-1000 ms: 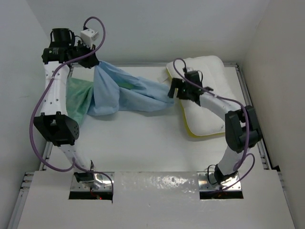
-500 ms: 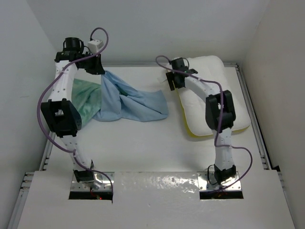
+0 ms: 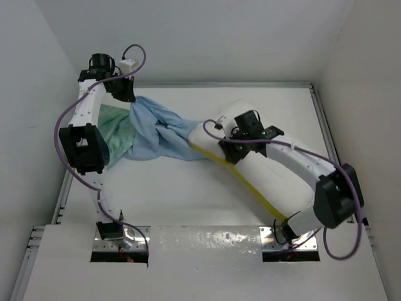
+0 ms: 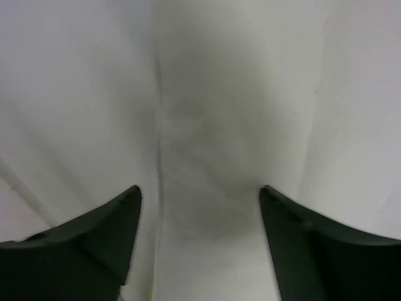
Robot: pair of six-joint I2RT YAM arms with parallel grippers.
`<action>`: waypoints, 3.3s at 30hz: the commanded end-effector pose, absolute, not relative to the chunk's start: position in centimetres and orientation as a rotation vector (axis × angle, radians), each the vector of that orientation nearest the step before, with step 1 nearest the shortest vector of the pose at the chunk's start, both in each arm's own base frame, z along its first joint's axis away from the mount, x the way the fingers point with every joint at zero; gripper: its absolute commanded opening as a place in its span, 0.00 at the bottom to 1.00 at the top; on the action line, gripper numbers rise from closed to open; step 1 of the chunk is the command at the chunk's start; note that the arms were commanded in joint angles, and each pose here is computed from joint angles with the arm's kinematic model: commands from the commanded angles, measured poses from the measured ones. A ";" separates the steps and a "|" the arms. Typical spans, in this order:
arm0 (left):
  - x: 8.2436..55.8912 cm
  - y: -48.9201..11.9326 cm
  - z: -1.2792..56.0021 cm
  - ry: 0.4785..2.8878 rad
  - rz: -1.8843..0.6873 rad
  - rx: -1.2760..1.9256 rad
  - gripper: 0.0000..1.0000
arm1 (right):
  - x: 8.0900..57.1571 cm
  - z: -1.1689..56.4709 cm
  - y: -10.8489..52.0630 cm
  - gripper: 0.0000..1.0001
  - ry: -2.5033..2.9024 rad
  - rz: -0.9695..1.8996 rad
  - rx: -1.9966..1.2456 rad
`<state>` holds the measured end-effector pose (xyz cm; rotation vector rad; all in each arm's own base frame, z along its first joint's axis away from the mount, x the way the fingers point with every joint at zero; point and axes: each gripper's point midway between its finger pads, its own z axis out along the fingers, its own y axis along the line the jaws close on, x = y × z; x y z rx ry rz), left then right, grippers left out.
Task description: Put the pillow into the pillowcase
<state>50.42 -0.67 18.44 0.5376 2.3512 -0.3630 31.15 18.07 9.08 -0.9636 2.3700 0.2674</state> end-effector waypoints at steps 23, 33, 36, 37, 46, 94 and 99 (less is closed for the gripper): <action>51.6 -6.3 15.2 2.220 0.009 1.302 0.95 | 58.9 12.3 19.8 0.99 2.150 0.595 -0.341; 54.4 -4.0 12.8 2.262 0.202 1.264 0.54 | 52.2 3.6 21.9 0.96 2.373 0.916 -0.487; 52.9 -4.1 14.4 2.251 0.180 1.311 0.48 | 51.1 4.8 22.1 0.95 2.336 0.937 -0.524; 52.3 -4.0 14.2 2.255 0.177 1.346 0.51 | 50.5 4.6 21.9 0.95 2.341 0.942 -0.525; 50.5 -3.8 17.1 2.239 0.084 1.369 0.91 | 52.8 12.8 21.0 0.97 2.156 0.899 -0.499; 44.2 -12.8 24.9 2.023 -0.466 1.073 0.11 | 38.6 21.4 42.9 0.00 1.809 1.267 -0.918; 41.9 -11.4 22.3 2.072 -0.409 1.183 0.11 | 45.6 20.9 41.9 0.00 1.805 1.143 -0.655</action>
